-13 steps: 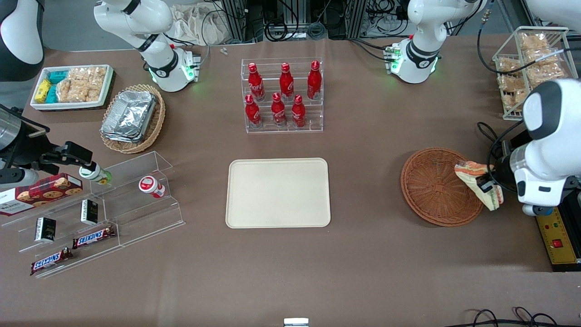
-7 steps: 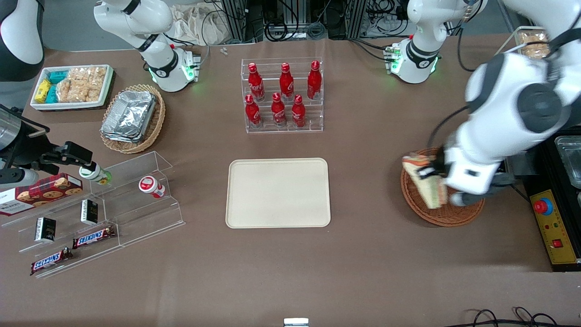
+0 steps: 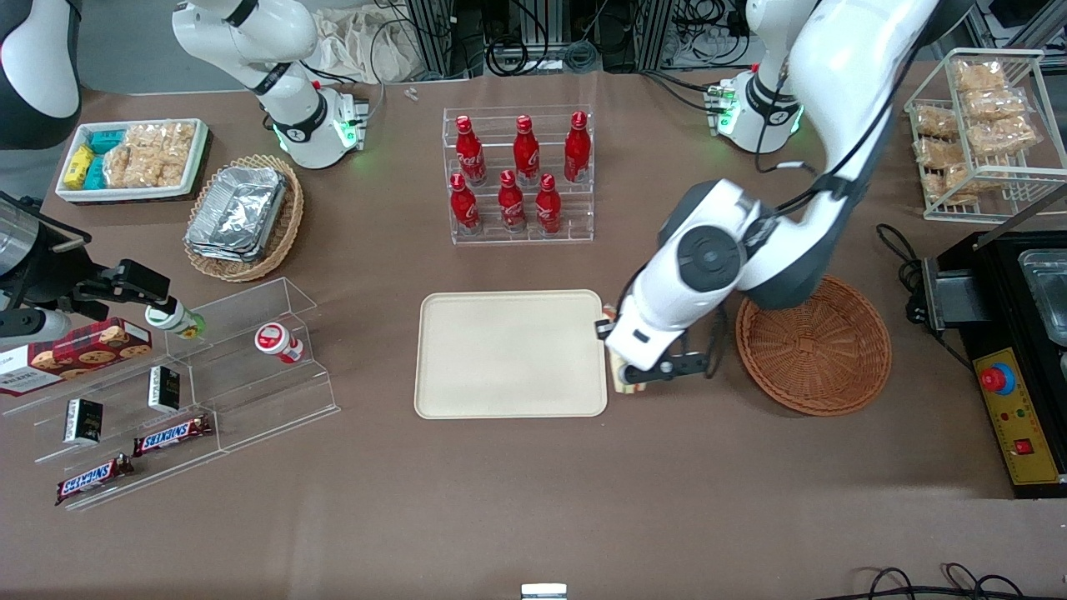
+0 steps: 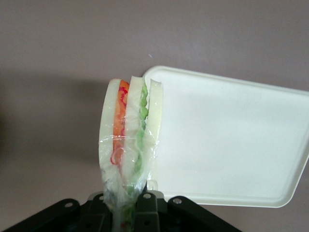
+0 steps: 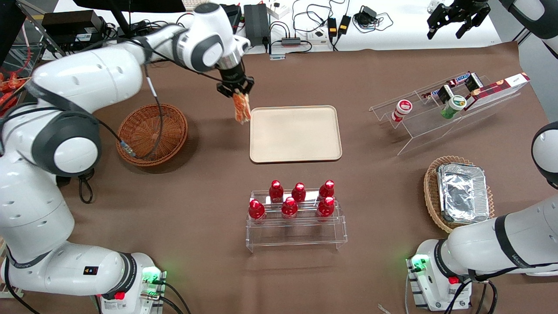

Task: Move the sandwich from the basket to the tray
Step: 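Carry the sandwich over the cream tray with the left gripper, then lower the sandwich onto the tray and open the left gripper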

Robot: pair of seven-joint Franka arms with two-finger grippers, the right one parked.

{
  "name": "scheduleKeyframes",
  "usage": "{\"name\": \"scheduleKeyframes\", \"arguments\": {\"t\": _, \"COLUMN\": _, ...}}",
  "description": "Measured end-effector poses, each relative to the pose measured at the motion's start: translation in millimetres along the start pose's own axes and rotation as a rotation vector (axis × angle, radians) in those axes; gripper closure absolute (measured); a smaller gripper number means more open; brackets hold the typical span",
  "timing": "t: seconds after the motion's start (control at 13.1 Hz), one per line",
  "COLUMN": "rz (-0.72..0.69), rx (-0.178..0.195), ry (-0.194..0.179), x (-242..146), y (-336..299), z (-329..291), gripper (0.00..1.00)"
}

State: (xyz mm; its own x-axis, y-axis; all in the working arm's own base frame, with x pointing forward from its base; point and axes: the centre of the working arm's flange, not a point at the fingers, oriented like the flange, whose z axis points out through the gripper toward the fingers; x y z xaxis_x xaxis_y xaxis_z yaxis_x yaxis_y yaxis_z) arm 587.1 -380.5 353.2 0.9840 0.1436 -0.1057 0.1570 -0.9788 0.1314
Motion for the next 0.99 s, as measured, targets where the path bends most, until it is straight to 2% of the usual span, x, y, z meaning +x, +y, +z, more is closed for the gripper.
{"name": "scheduleKeyframes", "arguments": {"t": 0.15, "rz": 0.037, "rx": 0.007, "ry": 0.001, "x": -6, "y": 15, "z": 39, "gripper": 0.84}}
{"name": "scheduleKeyframes", "arguments": {"t": 0.38, "rz": 0.064, "rx": 0.042, "ry": 0.039, "x": -14, "y": 28, "z": 98, "gripper": 0.84}}
{"name": "scheduleKeyframes", "arguments": {"t": 0.53, "rz": 0.075, "rx": 0.063, "ry": 0.03, "x": -16, "y": 27, "z": 126, "gripper": 0.84}}
{"name": "scheduleKeyframes", "arguments": {"t": 0.92, "rz": 0.084, "rx": 0.065, "ry": 0.025, "x": -19, "y": 30, "z": 134, "gripper": 0.83}}
{"name": "scheduleKeyframes", "arguments": {"t": 0.99, "rz": 0.084, "rx": 0.065, "ry": 0.026, "x": -19, "y": 30, "z": 134, "gripper": 0.75}}
